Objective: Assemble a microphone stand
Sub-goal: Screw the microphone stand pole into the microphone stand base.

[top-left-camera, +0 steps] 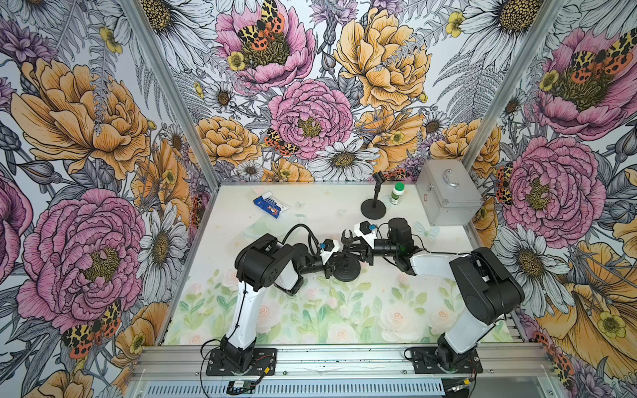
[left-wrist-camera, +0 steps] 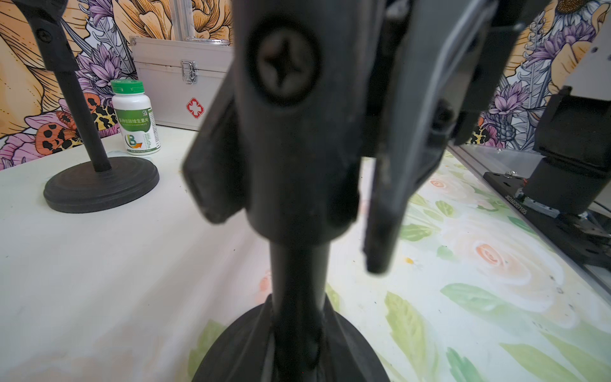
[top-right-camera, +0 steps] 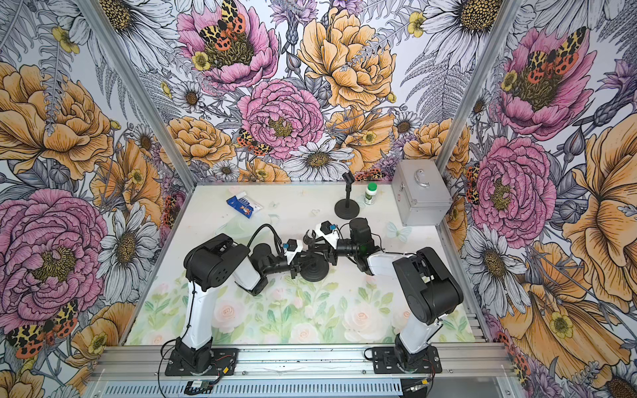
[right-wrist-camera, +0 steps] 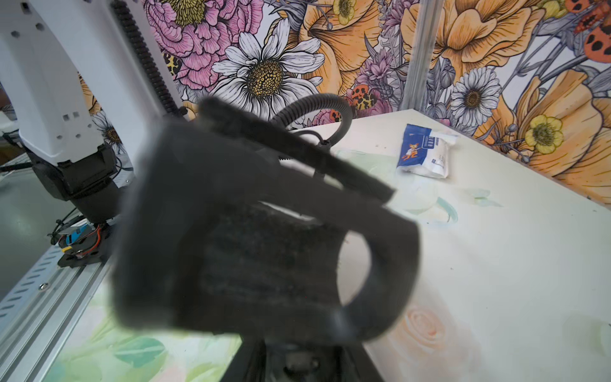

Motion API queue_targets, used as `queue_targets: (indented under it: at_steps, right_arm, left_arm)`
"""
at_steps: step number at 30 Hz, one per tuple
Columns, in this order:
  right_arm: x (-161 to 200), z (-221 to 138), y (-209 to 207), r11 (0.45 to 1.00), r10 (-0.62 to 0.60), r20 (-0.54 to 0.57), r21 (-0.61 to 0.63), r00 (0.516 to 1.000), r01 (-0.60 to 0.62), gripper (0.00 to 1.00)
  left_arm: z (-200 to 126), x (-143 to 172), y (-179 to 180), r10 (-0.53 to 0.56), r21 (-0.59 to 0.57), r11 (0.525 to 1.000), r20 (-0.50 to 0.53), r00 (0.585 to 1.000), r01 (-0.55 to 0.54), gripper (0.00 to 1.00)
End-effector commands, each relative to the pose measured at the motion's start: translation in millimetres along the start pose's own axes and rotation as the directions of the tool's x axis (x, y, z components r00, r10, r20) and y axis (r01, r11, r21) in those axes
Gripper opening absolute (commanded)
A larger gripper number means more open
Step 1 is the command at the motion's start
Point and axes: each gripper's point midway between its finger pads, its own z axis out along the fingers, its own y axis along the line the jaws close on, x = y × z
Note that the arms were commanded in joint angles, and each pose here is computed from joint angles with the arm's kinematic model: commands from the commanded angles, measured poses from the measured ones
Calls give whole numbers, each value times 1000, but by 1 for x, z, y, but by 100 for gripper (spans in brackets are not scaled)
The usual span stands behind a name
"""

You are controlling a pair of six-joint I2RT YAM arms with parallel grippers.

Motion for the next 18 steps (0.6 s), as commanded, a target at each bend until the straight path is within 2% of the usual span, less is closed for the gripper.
queue_targets:
  at_steps: [1,2,3,5,6,8,10,11,13,15,16,17,18]
  right_arm:
    - [8,0,-1,1000,-12,-42,16,999,13,16]
    - [11,-2,-9,996,-11,-61,92,998,17,4]
    - [15,-4,-14,988,-10,-73,155,997,21,0]
    - [21,-11,-30,931,-2,-83,364,997,32,0]
    - [22,-17,-37,881,0,-70,471,998,33,0]
    - [24,-37,-50,705,31,-1,709,1000,-21,0]
    - [30,-55,-55,553,84,90,824,992,-122,0]
    - [35,-55,-55,531,108,119,832,987,-158,0]
    - [37,-46,-49,569,116,125,805,985,-169,0]
    - [30,-28,-35,680,63,86,725,994,-106,0]
    - [24,-18,-23,758,18,56,651,998,-50,8]
    - [19,-7,-9,836,-33,31,548,999,11,23]
    - [15,-1,4,891,-69,13,450,997,56,28]
  left_arm:
    - [-1,10,-3,1,8,1000,-15,1000,-1,17]
    - [-1,10,-4,-1,8,1000,-15,1000,1,18]
    - [-1,10,-3,-1,7,1000,-15,1000,1,19]
    - [-1,10,-2,-3,3,1000,-15,1000,3,20]
    - [-1,10,-2,-6,4,1000,-16,1000,6,20]
    - [0,10,-2,-6,2,1000,-14,1000,6,21]
    - [0,10,0,-9,-2,1000,-14,1000,9,21]
    - [0,10,-1,-9,0,1000,-14,1000,9,21]
    - [0,10,0,-10,-3,1000,-14,1000,10,21]
    - [0,9,-1,-9,-4,1000,-13,1000,9,21]
    - [0,10,0,-12,-4,1000,-15,1000,12,20]
    - [0,10,0,-12,-5,1000,-15,1000,12,18]
    - [0,9,0,-9,-2,1000,-13,1000,9,17]
